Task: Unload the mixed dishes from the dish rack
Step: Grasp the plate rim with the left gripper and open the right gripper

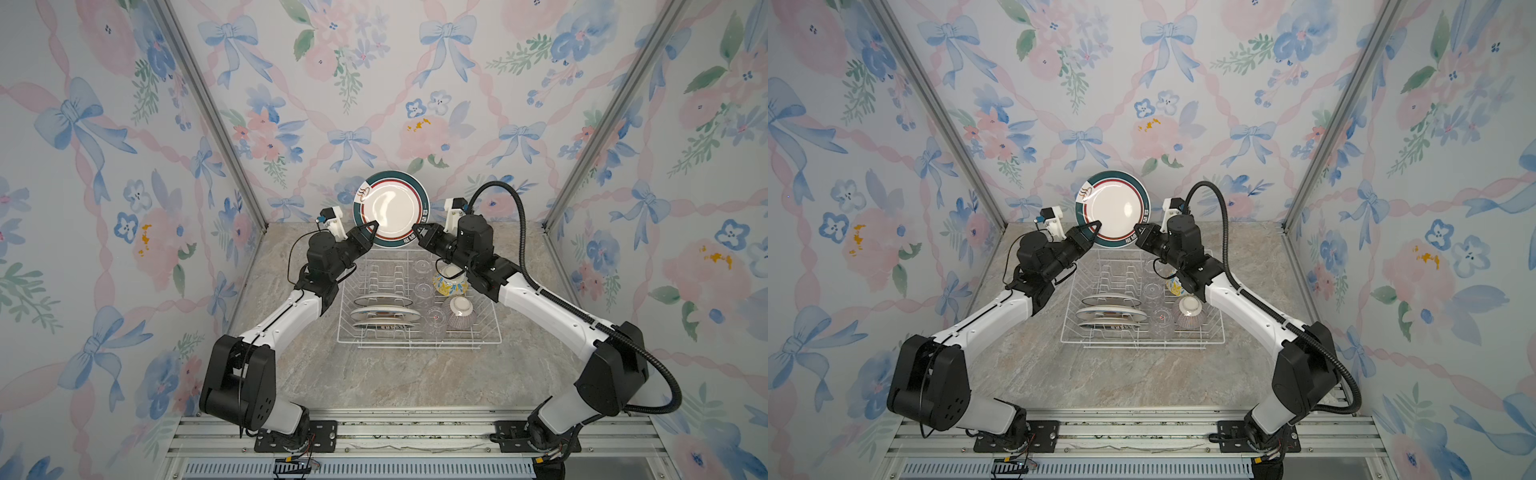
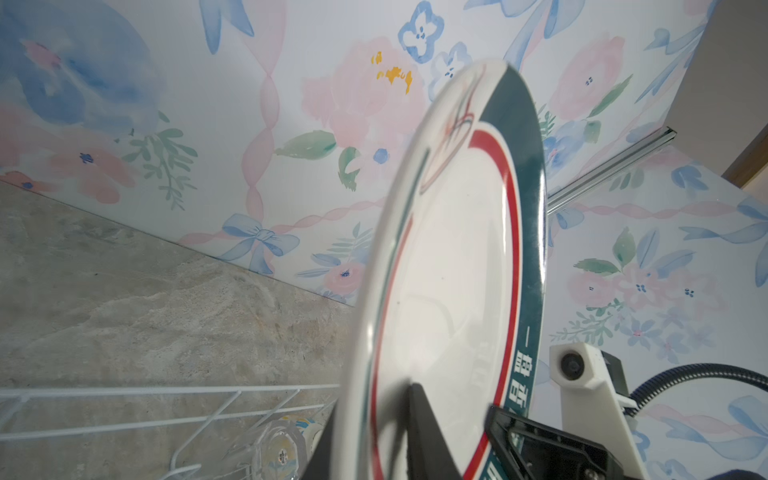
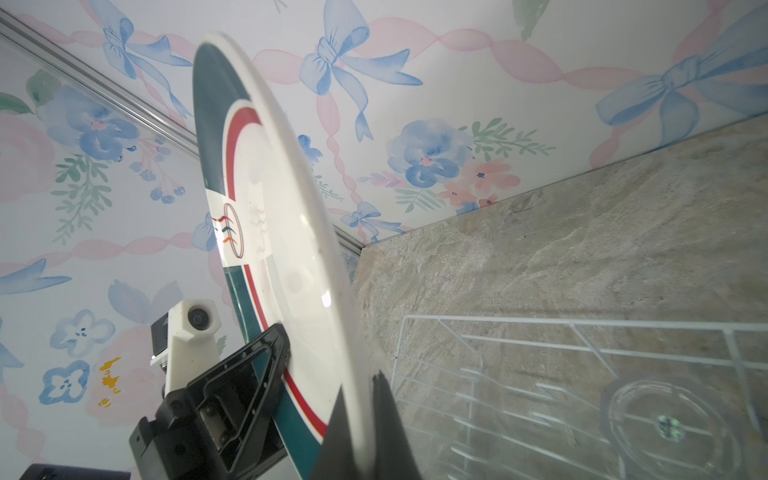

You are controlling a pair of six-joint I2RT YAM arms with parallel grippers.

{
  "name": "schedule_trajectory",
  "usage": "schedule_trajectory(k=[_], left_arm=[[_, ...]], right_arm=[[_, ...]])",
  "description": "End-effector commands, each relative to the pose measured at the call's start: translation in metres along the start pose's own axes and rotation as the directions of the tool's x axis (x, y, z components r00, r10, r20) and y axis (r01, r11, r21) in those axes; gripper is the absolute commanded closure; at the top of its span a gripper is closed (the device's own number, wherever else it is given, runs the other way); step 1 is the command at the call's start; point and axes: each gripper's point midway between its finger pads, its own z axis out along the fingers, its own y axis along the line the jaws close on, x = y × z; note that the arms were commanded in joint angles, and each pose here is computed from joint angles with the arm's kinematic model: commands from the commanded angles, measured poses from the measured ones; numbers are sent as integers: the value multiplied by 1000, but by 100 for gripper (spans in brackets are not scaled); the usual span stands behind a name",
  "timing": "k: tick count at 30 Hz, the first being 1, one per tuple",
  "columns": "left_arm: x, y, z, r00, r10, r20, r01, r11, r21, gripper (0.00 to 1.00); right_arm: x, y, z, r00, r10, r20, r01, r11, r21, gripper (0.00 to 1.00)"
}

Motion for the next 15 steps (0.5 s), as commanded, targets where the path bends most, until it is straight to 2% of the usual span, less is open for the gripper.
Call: schedule_trajectory(k=[1,3,7,9,11,15], left_arm=[[2,-8,3,999,47,-11,-47,999,17,89],[2,-8,3,999,47,-9,-47,999,16,100],[1,-4,4,999,46,-6,-46,999,6,100],[1,-4,4,999,45,-5,-45,999,5,100],[0,-3,3,999,50,-4,-50,999,4,100],[-4,-2,1,998,58,6,-58,998,0,100]], right_arm=[[4,32,5,998,-66,-15,64,992,-107,100],[5,33,6,998,-67,-22,64,991,-114,100],[5,33,7,997,-66,-27,63,991,-118,98],[6,34,8,997,-72,-28,68,990,-122,88],[6,35,7,996,-79,-27,75,989,-129,72],[6,34,7,995,-92,-24,88,988,-130,56]])
